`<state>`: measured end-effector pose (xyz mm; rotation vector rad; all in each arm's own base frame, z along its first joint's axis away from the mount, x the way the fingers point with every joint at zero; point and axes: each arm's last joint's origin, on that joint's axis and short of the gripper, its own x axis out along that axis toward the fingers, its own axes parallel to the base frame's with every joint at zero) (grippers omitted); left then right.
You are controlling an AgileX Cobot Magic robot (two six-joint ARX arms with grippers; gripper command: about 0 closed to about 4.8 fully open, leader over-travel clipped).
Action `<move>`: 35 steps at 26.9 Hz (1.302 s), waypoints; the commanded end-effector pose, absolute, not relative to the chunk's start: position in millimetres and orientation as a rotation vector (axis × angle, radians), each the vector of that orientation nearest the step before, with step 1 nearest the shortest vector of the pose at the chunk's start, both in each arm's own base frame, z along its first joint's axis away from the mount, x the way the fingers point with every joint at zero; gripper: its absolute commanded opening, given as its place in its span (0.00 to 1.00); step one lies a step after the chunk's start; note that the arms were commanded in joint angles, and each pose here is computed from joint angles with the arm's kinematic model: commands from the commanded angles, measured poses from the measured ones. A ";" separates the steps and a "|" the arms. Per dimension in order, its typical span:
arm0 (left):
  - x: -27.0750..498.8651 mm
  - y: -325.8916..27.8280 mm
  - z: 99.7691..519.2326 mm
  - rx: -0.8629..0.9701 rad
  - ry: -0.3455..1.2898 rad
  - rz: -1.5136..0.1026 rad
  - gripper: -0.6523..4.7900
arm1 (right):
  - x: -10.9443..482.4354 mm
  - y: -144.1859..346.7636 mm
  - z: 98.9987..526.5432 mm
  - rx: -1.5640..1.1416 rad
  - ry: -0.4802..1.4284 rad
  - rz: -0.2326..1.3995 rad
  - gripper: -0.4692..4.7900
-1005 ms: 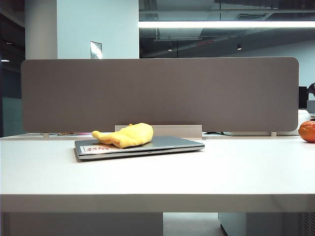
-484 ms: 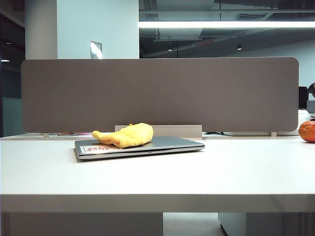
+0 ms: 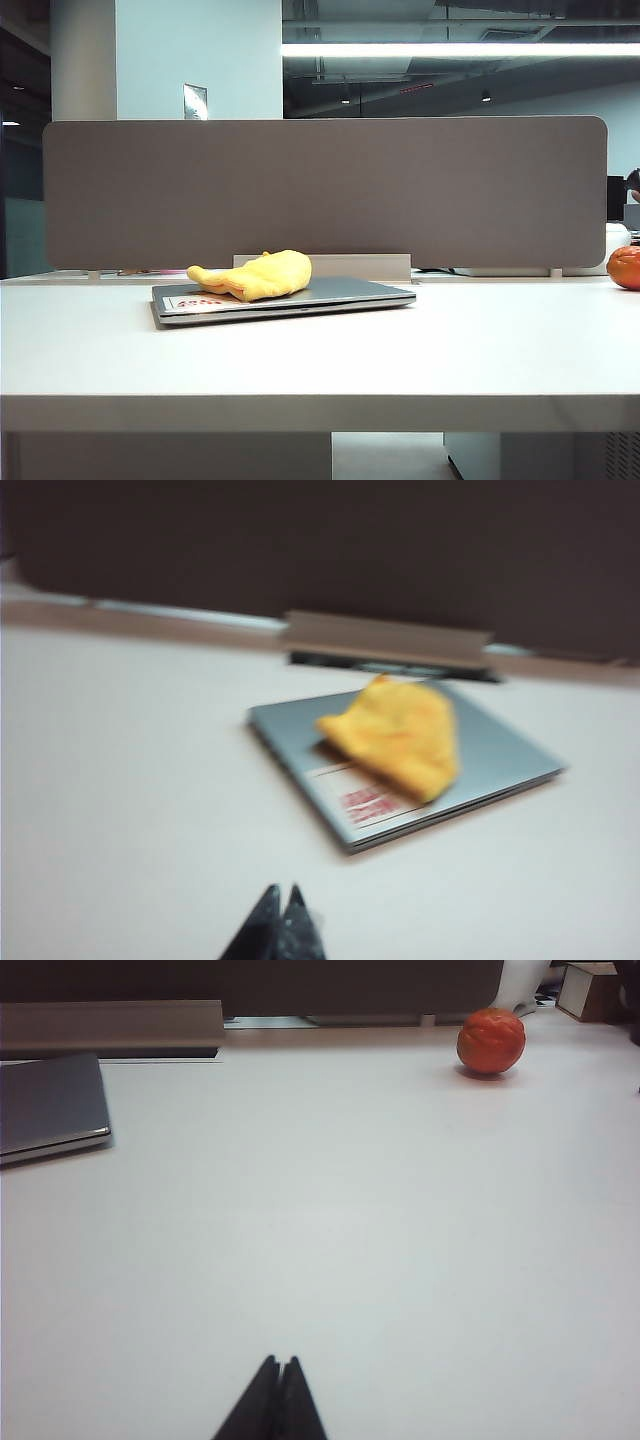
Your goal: Pick up the yellow rag and put it over the laptop.
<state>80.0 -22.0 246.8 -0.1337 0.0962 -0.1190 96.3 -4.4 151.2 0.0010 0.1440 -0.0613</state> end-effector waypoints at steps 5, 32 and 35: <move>100.4 -5.3 201.5 -0.158 0.053 0.052 0.11 | 96.6 -4.4 150.5 0.001 0.137 -0.062 0.09; 97.3 -3.1 168.9 0.049 -0.038 -0.094 0.11 | 96.6 -4.4 150.5 0.001 0.137 -0.062 0.09; 97.3 -2.8 168.5 0.050 -0.033 -0.085 0.11 | 96.6 -4.4 150.5 0.001 0.137 -0.062 0.09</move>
